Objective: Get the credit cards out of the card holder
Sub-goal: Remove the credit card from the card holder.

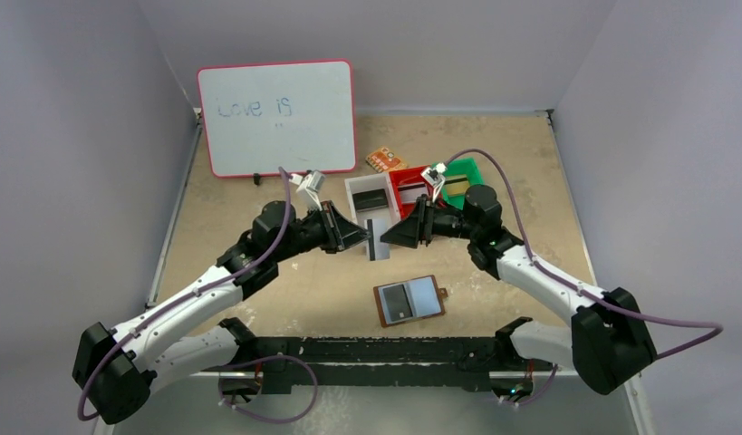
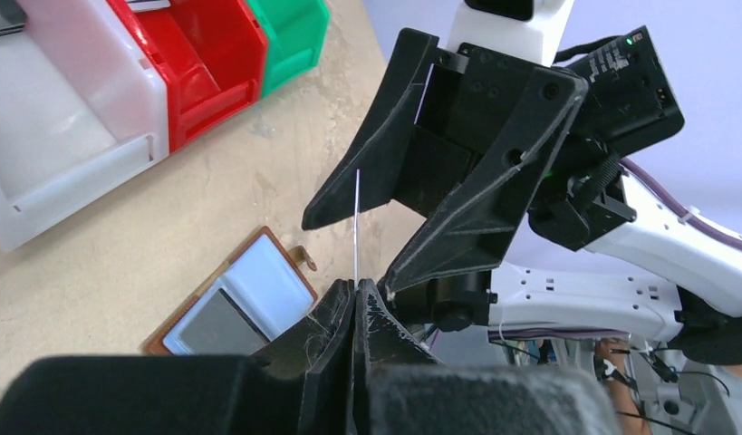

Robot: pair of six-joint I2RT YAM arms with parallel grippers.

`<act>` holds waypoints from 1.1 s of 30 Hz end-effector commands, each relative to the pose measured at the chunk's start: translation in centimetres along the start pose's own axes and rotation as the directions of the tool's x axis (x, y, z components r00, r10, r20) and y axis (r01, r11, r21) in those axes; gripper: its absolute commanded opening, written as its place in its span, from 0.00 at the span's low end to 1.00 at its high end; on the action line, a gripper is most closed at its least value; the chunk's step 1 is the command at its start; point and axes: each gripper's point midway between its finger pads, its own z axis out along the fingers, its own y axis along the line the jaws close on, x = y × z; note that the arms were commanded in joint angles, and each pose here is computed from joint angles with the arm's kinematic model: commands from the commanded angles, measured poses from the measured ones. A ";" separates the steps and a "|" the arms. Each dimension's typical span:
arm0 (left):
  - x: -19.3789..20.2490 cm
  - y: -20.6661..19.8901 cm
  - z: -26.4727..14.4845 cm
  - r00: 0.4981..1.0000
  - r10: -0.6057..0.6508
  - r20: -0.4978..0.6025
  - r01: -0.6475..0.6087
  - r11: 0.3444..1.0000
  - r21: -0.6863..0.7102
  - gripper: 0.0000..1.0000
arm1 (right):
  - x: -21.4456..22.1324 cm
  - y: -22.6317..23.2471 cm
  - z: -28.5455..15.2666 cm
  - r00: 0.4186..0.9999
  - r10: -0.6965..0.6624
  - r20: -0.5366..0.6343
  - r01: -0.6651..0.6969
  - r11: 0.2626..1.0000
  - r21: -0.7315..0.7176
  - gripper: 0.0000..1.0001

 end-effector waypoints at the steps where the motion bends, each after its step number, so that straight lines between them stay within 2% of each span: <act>1: -0.9 -2.4 -0.1 1.000 0.024 0.020 -0.026 0.993 0.116 0.00 | -1.0 3.8 -0.3 0.997 -0.076 -0.012 0.073 0.981 -0.178 0.51; 6: -0.6 -2.6 -0.1 1.000 0.025 0.005 -0.026 0.991 0.130 0.00 | -0.9 4.8 -0.6 0.996 -0.084 -0.012 0.079 0.973 -0.217 0.28; 10: -0.6 -2.6 -0.3 1.000 0.028 0.008 -0.029 0.991 0.131 0.00 | -0.8 5.3 -0.9 0.995 -0.094 -0.015 0.088 0.969 -0.233 0.17; 14: -1.0 -2.4 -0.4 0.999 0.028 0.022 -0.030 0.992 0.126 0.00 | -0.4 5.6 -1.3 0.995 -0.096 -0.019 0.088 0.965 -0.245 0.15; 17: -1.3 -2.6 -0.5 0.999 0.028 0.033 -0.032 0.991 0.133 0.00 | -0.2 5.9 -1.6 0.995 -0.094 -0.028 0.083 0.963 -0.257 0.21; 19: -1.6 -2.8 -0.5 0.999 0.029 0.037 -0.034 0.990 0.140 0.00 | -0.1 6.2 -1.8 0.995 -0.097 -0.029 0.086 0.961 -0.264 0.21; 22: -1.6 -3.0 -0.5 0.999 0.031 0.032 -0.036 0.989 0.146 0.00 | -0.4 6.6 -2.0 0.995 -0.103 -0.014 0.096 0.959 -0.265 0.18; 24: -1.6 -3.0 -0.6 0.999 0.030 0.033 -0.035 0.988 0.148 0.00 | -0.5 6.9 -2.2 0.994 -0.108 -0.009 0.101 0.958 -0.268 0.10; 29: -1.7 -3.1 -0.7 0.999 0.031 0.033 -0.036 0.988 0.151 0.00 | -0.6 7.3 -2.4 0.994 -0.111 -0.001 0.107 0.957 -0.270 0.00; 33: -1.7 -3.2 -0.7 0.999 0.034 0.032 -0.038 0.987 0.158 0.00 | -0.8 7.6 -2.6 0.992 -0.127 0.007 0.124 0.954 -0.274 0.00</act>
